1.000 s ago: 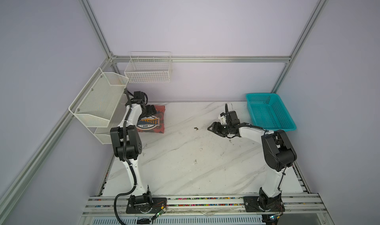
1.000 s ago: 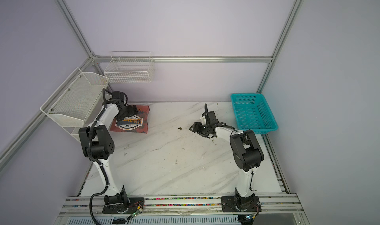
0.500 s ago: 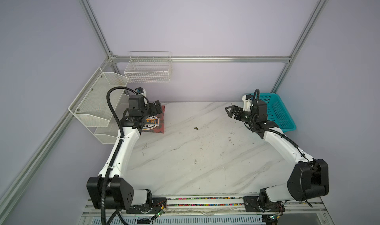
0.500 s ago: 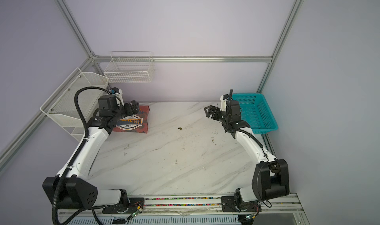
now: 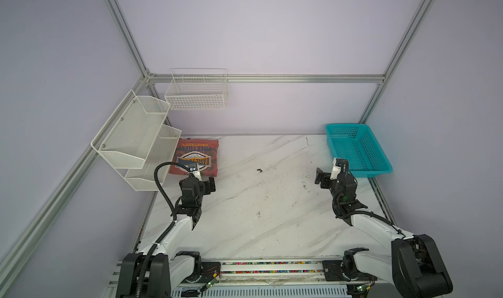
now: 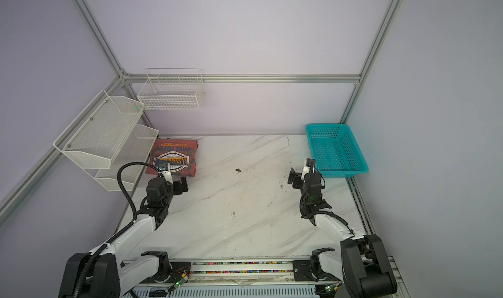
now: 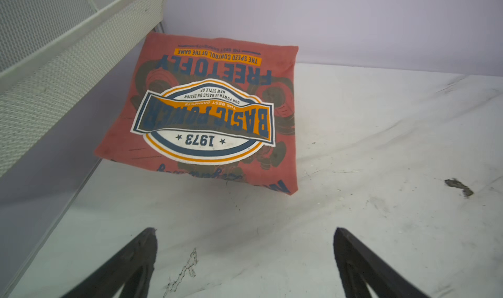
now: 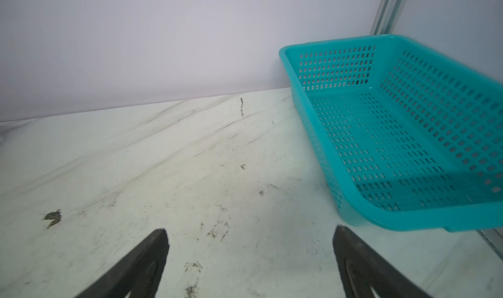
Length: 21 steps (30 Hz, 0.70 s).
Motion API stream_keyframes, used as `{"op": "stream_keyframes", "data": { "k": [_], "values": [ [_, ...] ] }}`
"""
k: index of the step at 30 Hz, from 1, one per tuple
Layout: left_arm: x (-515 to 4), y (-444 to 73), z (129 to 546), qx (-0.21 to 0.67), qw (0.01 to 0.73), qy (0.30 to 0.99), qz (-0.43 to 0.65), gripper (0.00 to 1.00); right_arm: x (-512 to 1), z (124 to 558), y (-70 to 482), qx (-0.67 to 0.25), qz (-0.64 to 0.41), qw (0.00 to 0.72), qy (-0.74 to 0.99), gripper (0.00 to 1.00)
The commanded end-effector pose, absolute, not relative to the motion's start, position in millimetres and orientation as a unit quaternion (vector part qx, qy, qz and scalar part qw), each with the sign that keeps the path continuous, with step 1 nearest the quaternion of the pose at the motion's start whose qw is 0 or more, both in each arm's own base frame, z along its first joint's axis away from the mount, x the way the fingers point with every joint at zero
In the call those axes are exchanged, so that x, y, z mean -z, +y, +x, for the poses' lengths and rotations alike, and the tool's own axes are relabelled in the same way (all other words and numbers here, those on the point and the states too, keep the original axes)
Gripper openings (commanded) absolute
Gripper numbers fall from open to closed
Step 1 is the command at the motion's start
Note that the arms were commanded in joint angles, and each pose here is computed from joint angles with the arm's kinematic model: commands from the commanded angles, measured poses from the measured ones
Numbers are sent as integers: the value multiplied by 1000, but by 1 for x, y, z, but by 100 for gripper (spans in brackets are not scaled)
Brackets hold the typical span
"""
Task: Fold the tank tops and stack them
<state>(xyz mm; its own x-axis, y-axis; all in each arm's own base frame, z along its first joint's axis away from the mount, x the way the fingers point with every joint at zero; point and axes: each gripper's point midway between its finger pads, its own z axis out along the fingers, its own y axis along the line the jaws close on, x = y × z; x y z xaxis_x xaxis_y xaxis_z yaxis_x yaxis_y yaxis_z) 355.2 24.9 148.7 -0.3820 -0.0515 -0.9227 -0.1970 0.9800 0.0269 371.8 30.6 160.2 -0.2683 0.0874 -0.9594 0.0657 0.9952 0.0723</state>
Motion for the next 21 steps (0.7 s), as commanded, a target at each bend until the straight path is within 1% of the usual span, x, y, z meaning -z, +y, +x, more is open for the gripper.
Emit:
{"op": "stream_keyframes", "data": {
  "k": [1, 5, 7, 9, 12, 15, 17, 19, 21],
  "values": [
    [-166, 37, 367, -101, 601, 788, -83, 100, -190, 380, 7, 34, 61, 674, 735, 97],
    [-137, 35, 381, -107, 581, 804, -67, 100, -168, 391, 1, 21, 65, 667, 742, 97],
    [-134, 34, 387, -106, 581, 805, -64, 100, -164, 398, -3, 27, 67, 666, 742, 97],
    [-133, 33, 392, -101, 573, 811, -62, 100, -167, 403, -6, 23, 62, 681, 730, 98],
    [-137, 33, 400, -103, 590, 798, -61, 100, -165, 418, -3, 3, 49, 685, 727, 97],
    [-114, 36, 405, -108, 584, 802, -60, 100, -162, 429, 6, -21, 35, 696, 717, 97],
    [-115, 36, 399, -103, 605, 787, -59, 100, -147, 435, 8, -23, 29, 687, 726, 97],
    [-116, 41, 394, -105, 617, 777, -74, 100, -137, 435, 11, -29, 24, 694, 719, 97],
    [-115, 42, 397, -107, 617, 776, -74, 100, -136, 431, 22, -41, -12, 689, 724, 97]
  ]
}}
